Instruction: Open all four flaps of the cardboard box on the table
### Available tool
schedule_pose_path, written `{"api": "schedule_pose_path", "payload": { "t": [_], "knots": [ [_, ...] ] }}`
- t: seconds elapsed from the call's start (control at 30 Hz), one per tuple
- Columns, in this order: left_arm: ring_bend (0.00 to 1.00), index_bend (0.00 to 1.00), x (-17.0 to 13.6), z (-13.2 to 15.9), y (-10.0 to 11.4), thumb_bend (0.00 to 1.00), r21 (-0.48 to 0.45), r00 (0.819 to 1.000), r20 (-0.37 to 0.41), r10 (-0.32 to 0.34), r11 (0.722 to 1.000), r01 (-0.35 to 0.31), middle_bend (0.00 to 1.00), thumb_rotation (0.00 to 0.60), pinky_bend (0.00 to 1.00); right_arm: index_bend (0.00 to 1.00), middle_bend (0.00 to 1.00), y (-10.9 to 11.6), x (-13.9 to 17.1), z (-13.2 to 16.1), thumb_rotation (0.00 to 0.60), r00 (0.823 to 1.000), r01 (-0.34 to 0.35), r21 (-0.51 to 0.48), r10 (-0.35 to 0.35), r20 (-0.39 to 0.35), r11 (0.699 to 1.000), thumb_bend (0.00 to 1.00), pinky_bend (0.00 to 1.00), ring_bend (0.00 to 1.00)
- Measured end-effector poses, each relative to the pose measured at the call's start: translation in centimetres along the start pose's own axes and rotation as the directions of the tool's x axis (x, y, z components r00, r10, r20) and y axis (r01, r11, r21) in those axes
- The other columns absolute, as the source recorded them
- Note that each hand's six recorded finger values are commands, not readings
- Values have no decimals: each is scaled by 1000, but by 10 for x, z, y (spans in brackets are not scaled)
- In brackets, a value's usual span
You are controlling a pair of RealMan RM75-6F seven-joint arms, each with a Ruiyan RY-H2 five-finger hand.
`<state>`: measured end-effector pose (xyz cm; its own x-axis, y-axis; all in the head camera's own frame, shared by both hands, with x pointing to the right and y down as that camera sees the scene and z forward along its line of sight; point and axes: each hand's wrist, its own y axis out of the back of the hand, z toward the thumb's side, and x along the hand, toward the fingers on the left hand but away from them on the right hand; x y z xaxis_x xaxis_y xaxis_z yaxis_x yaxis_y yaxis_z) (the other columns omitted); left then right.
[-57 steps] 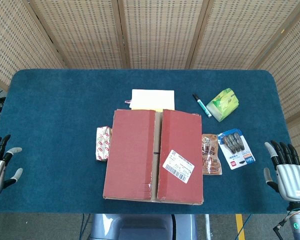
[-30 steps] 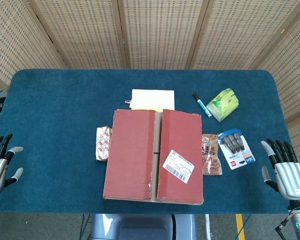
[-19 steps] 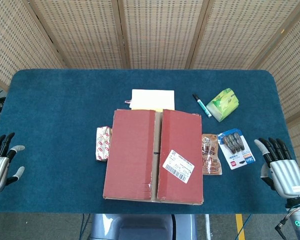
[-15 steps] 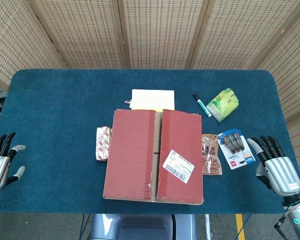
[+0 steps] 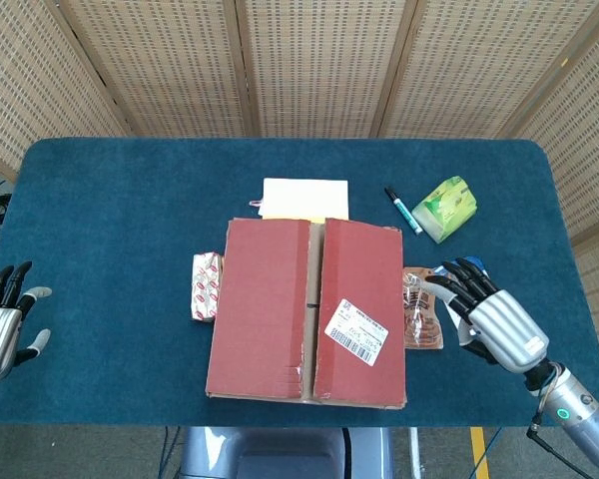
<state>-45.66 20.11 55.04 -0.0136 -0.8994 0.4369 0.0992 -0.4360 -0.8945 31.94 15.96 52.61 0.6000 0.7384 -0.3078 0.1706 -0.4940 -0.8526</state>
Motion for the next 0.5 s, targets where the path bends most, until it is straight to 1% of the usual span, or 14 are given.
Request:
{"api": "schedule_pose_path", "payload": {
  "t": [0.1,0.2,0.3,0.5],
  "knots": [
    [37,291,0,0,0,296,1,1000,-1,-2,1000,2,47,600,34,147,202,-3,-14,15,600,996,-31,-16,30,-80,999,1000,0,0],
    [37,292,0,0,-1,296,1,1000,-7,-9,1000,9,47,600,34,147,202,-5,-23,25,600,990,-52,-25,48,-130,998,1000,0,0],
    [37,291,0,-2,-2,296,0,1000,-15,-20,1000,20,48,600,34,147,202,-6,-35,37,600,980,-77,-36,69,-186,996,1000,0,0],
    [38,291,-1,-3,-5,297,-3,999,-24,-35,999,35,47,600,34,147,202,-9,-56,63,600,952,-134,-63,111,-285,989,1000,0,0]
  ]
}}
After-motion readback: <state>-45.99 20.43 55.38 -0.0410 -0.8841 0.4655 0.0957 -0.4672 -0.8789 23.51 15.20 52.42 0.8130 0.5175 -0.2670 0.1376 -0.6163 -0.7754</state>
